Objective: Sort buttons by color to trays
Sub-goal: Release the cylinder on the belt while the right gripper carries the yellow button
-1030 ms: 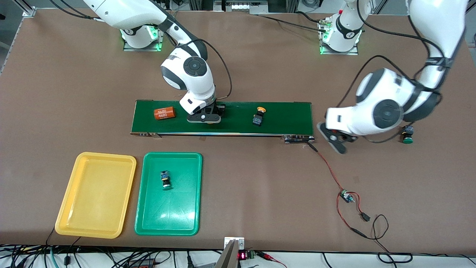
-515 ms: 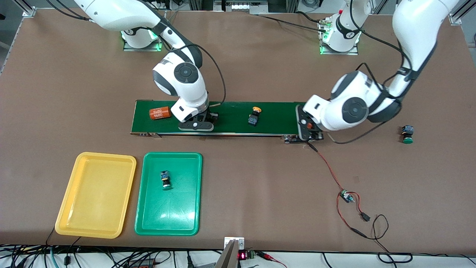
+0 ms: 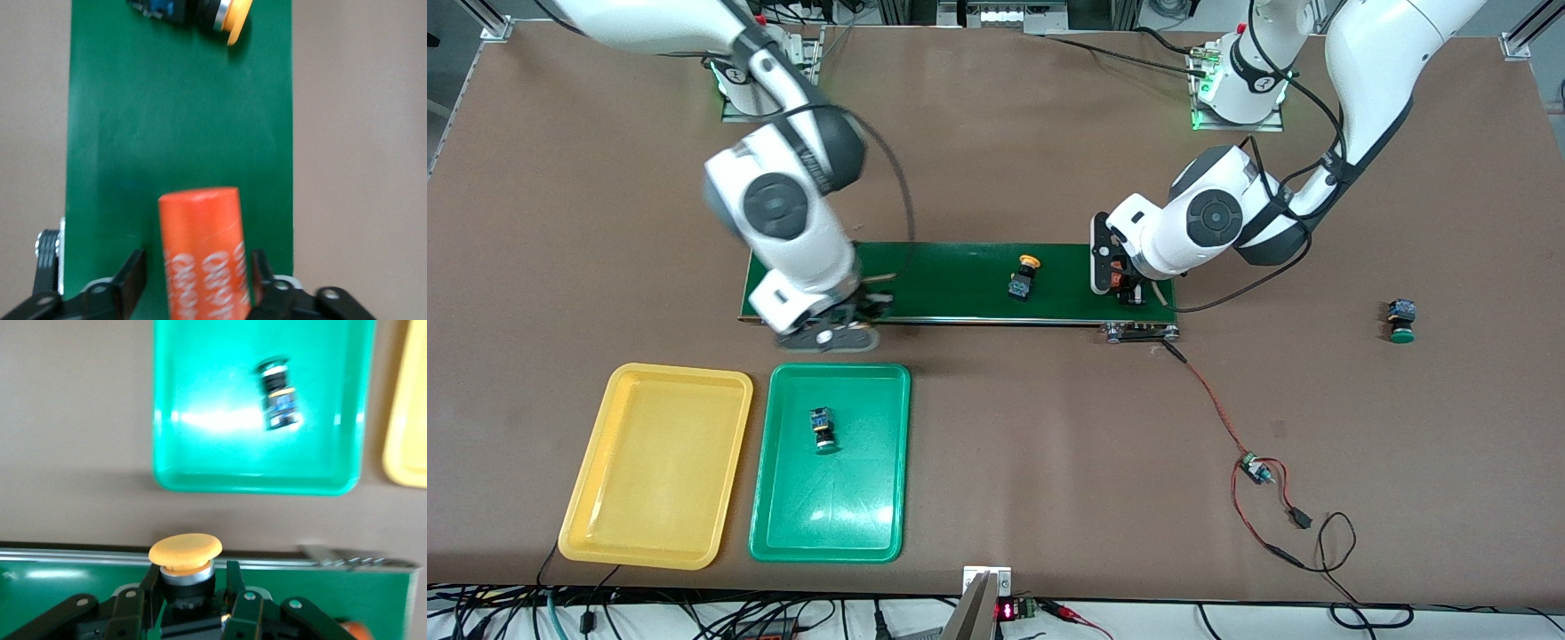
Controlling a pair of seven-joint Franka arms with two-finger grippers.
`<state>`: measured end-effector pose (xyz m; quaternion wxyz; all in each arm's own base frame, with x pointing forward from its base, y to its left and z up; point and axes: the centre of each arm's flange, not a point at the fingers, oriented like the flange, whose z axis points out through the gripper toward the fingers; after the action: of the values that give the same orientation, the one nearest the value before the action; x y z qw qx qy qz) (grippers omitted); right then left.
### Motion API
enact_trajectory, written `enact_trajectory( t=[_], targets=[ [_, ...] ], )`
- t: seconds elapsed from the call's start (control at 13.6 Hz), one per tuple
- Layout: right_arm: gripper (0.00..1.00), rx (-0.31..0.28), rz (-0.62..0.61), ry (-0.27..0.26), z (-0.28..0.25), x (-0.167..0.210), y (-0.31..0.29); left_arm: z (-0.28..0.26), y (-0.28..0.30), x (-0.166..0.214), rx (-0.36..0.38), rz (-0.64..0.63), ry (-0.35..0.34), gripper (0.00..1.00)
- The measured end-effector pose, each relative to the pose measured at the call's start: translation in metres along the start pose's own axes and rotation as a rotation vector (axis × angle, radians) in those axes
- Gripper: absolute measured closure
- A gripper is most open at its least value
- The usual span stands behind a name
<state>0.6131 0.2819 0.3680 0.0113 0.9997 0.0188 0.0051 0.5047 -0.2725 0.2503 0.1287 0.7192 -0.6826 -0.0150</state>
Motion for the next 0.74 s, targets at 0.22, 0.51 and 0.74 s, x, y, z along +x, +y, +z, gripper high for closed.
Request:
enact_trajectory(
  t=[0.22,0.51,0.74],
  targets=[
    [0.59,-0.029,-0.047,-0.029,0.008,0.019,0.059,-0.016,-0.013,-0.017,0.018,-0.035,-0.008,0.00],
    [0.59,-0.045,-0.070,-0.036,0.005,0.039,0.148,-0.083,-0.053,-0.063,0.096,-0.148,-0.076,0.00],
    [0.59,-0.058,-0.100,-0.051,0.009,0.047,0.231,-0.121,-0.081,-0.130,0.121,-0.336,-0.055,0.00]
  ],
)
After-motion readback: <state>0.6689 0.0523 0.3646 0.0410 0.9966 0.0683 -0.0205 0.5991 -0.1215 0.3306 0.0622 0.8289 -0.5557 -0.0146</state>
